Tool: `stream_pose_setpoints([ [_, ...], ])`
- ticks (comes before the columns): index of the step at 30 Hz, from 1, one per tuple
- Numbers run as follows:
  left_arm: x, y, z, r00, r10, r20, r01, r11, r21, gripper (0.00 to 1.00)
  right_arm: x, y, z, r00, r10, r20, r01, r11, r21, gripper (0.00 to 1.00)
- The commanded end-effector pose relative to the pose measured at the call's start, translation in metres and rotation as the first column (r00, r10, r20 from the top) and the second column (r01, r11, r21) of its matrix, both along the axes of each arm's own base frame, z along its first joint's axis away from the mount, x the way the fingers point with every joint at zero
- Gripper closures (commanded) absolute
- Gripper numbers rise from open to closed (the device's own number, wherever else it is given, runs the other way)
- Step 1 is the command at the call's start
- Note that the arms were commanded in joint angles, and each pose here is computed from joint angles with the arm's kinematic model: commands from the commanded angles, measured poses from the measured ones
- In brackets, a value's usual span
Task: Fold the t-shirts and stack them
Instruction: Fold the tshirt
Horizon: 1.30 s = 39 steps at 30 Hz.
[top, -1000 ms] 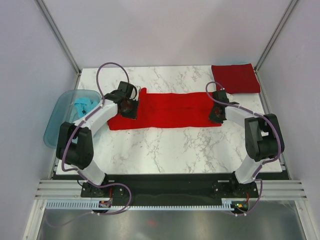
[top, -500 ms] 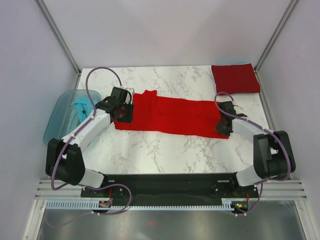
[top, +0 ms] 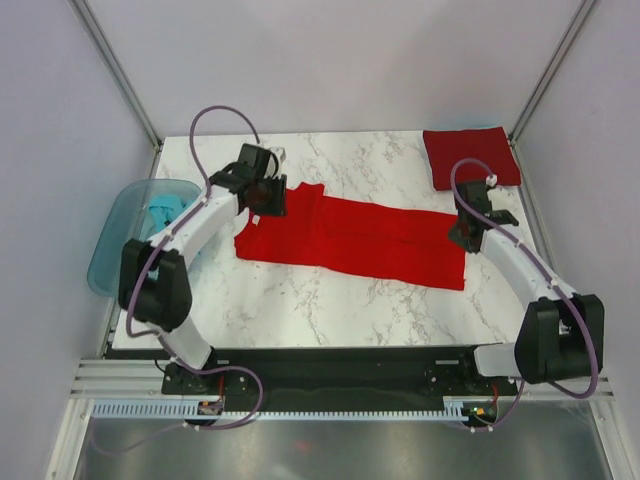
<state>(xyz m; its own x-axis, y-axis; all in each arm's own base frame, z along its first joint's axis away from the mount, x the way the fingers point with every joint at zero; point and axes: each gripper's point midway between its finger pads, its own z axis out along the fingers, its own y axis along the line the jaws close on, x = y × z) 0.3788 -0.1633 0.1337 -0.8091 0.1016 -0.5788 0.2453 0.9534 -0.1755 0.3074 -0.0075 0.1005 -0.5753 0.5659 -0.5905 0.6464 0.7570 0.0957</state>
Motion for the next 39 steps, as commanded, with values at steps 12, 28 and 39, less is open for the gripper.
stream_pose_setpoints([
  [12, 0.127, -0.004, -0.061, 0.991, 0.125, -0.058, -0.128, 0.989, -0.068, 0.63, 0.072, -0.025, -0.054, 0.992, 0.056, -0.117, -0.065, 0.995, -0.072, 0.70],
  [28, 0.130, 0.028, -0.128, 0.964, 0.224, -0.145, -0.219, 0.974, 0.048, 0.63, 0.052, -0.070, -0.090, 0.984, -0.016, -0.177, -0.003, 0.995, -0.104, 0.73],
  [39, 0.135, -0.006, -0.024, 0.996, 0.088, -0.016, -0.089, 0.981, -0.171, 0.59, 0.164, 0.037, 0.048, 0.834, 0.402, 0.378, -0.455, 0.889, 0.059, 0.61],
])
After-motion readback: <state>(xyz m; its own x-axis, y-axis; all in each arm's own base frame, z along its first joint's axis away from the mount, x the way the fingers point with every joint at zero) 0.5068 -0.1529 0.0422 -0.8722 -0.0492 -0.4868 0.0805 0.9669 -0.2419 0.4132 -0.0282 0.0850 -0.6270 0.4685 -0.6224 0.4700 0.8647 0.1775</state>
